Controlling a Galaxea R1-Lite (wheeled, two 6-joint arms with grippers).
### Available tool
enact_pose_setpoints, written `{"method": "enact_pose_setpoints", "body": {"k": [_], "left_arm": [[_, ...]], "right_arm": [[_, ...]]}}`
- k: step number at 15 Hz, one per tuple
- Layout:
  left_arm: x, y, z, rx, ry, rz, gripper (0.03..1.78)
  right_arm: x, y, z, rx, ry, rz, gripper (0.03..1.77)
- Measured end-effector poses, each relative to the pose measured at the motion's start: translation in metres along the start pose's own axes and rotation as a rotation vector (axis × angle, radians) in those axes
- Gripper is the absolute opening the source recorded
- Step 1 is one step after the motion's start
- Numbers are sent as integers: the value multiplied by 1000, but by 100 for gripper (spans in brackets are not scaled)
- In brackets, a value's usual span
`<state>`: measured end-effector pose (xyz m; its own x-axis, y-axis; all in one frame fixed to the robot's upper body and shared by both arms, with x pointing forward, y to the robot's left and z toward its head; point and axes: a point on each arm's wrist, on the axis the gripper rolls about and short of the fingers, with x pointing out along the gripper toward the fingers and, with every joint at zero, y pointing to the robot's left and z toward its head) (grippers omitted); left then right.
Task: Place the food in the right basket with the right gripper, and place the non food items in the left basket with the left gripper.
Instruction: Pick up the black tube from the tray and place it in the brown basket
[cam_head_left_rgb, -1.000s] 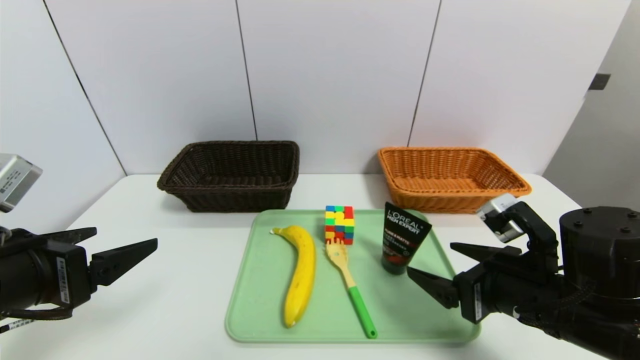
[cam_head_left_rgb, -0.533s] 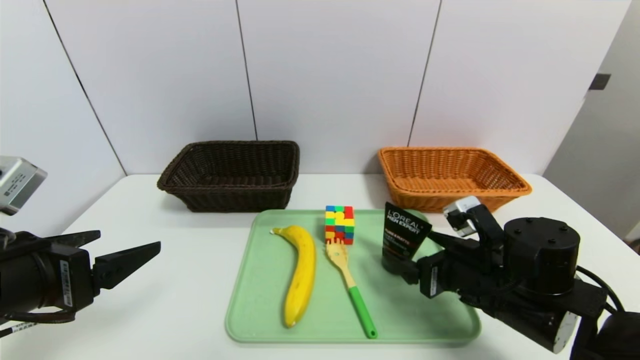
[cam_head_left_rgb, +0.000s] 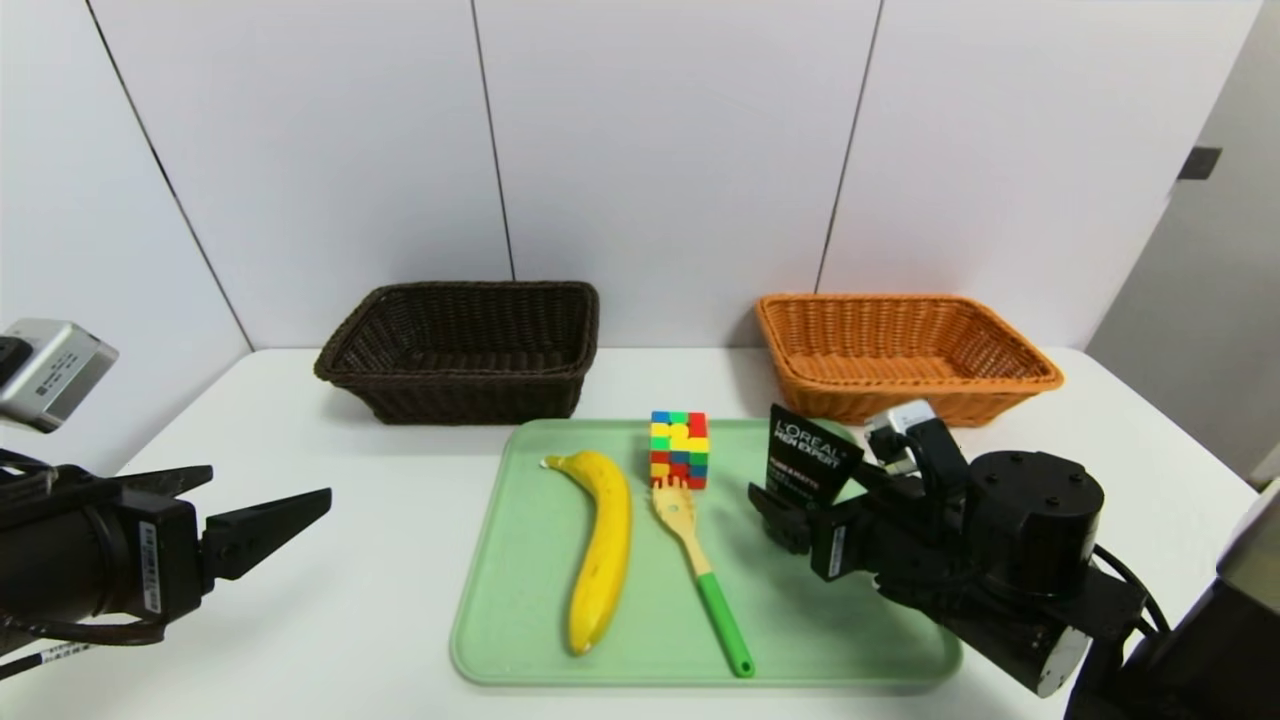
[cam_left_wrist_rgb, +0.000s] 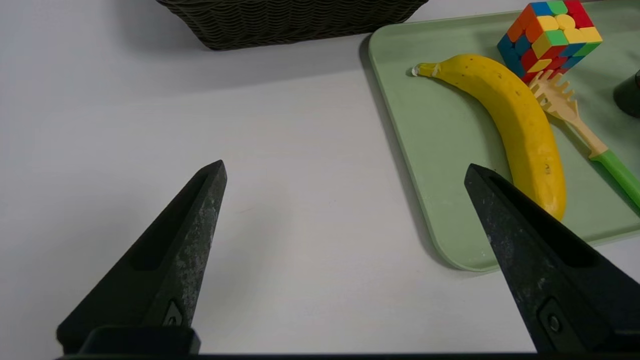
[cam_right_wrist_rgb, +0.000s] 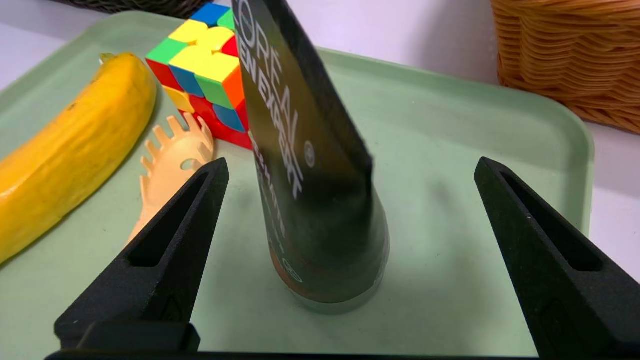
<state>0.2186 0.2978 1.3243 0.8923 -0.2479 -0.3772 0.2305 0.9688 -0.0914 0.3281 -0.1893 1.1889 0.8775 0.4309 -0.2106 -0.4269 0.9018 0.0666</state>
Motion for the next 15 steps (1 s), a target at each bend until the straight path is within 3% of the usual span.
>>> {"method": "enact_pose_setpoints", "body": {"k": [6, 10, 13, 15], "left_arm": [[1, 0, -4, 2, 14, -4, 169], [1, 0, -7, 2, 23, -3, 169], [1, 0, -8, 1, 25, -3, 169], [1, 0, -10, 1, 32, -2, 169]], "right_arm": [[3, 1, 0, 2, -24, 7, 170], [3, 4, 0, 0, -27, 21, 112], [3, 5, 4, 5, -69, 28, 79], [2, 6, 6, 5, -80, 28, 31]]}}
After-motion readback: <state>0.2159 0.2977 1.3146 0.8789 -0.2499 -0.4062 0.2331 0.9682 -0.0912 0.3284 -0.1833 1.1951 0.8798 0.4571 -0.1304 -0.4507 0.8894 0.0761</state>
